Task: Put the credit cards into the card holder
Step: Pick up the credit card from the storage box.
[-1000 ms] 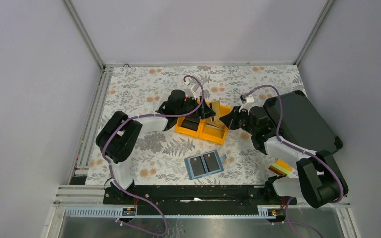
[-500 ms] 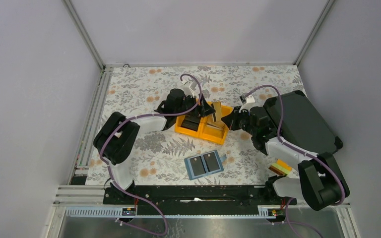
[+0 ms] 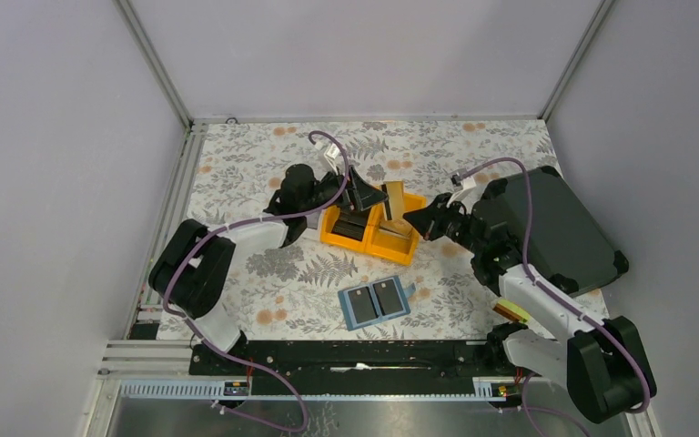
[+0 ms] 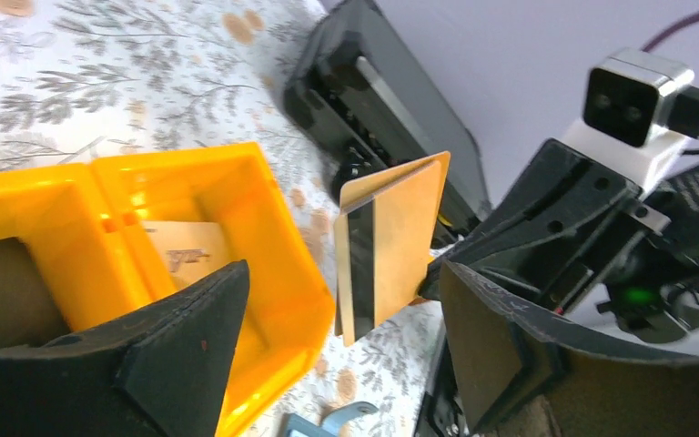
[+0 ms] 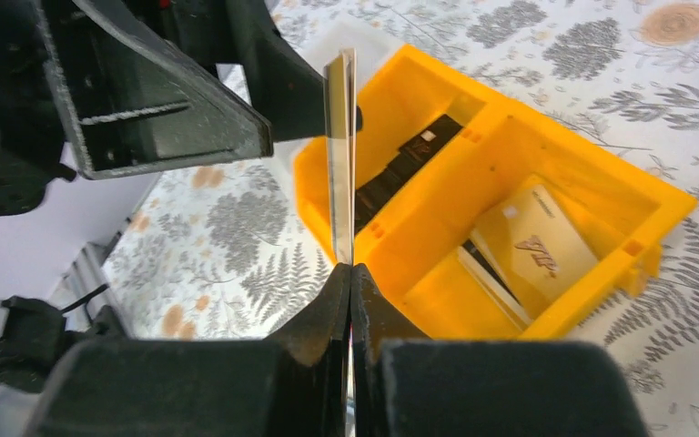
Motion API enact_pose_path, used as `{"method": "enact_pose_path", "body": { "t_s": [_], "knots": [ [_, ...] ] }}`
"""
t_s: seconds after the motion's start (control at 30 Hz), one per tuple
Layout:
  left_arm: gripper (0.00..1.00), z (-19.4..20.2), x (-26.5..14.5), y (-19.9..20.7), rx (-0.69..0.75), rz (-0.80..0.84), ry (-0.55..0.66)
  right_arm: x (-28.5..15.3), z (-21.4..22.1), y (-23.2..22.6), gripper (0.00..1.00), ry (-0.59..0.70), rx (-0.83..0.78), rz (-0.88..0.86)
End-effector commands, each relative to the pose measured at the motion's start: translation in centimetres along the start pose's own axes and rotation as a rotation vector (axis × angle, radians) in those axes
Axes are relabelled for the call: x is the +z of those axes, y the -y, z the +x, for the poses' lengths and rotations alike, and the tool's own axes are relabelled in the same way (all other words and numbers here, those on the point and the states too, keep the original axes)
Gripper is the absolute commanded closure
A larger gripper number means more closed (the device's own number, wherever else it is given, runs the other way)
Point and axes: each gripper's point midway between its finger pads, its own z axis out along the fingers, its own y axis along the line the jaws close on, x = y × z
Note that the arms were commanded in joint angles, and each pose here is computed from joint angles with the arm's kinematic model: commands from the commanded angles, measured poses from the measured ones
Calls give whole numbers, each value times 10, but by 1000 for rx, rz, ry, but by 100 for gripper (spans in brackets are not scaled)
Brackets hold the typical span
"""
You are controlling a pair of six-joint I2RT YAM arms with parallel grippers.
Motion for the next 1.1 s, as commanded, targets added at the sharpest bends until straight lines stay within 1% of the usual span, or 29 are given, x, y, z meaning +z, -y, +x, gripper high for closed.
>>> {"method": "enact_pose_path", "body": {
  "t_s": [0.0, 0.1, 0.13, 0.37, 0.5, 0.57, 0.6, 0.63, 0.7, 0.77, 0.83, 0.87, 0.93, 1.07],
  "knots": [
    [23, -16, -17, 54, 56, 216, 35, -11, -21, -41, 100, 63, -4, -167],
    [28, -12, -22, 62, 52, 250, 20, -16, -26, -54, 100, 76, 14, -225],
    [32, -11, -24, 63, 54, 254, 19, -17, -27, -57, 100, 78, 19, -240],
    [67, -10, -38, 85, 51, 340, 25, -19, -26, -67, 100, 62, 47, -303],
    [86, -7, -43, 92, 44, 382, 23, -20, -27, -66, 100, 63, 60, -303],
    [97, -4, -44, 91, 45, 385, 19, -20, -29, -64, 100, 70, 75, -292],
    [100, -3, -45, 91, 47, 387, 15, -20, -30, -63, 92, 75, 80, -288],
    [100, -1, -46, 92, 51, 393, 12, -20, -33, -61, 81, 82, 86, -283],
    [100, 2, -49, 93, 61, 407, 6, -21, -40, -62, 67, 94, 88, -283],
    [100, 6, -53, 97, 72, 428, -10, -23, -48, -62, 56, 110, 91, -286],
    [100, 9, -56, 99, 79, 444, -21, -24, -56, -63, 49, 122, 92, -289],
    [100, 10, -58, 101, 85, 451, -27, -25, -59, -62, 47, 126, 94, -291],
    [100, 13, -60, 103, 89, 460, -37, -26, -64, -64, 46, 134, 102, -310],
    [100, 15, -61, 105, 92, 476, -51, -28, -72, -72, 53, 147, 134, -386]
  ]
}}
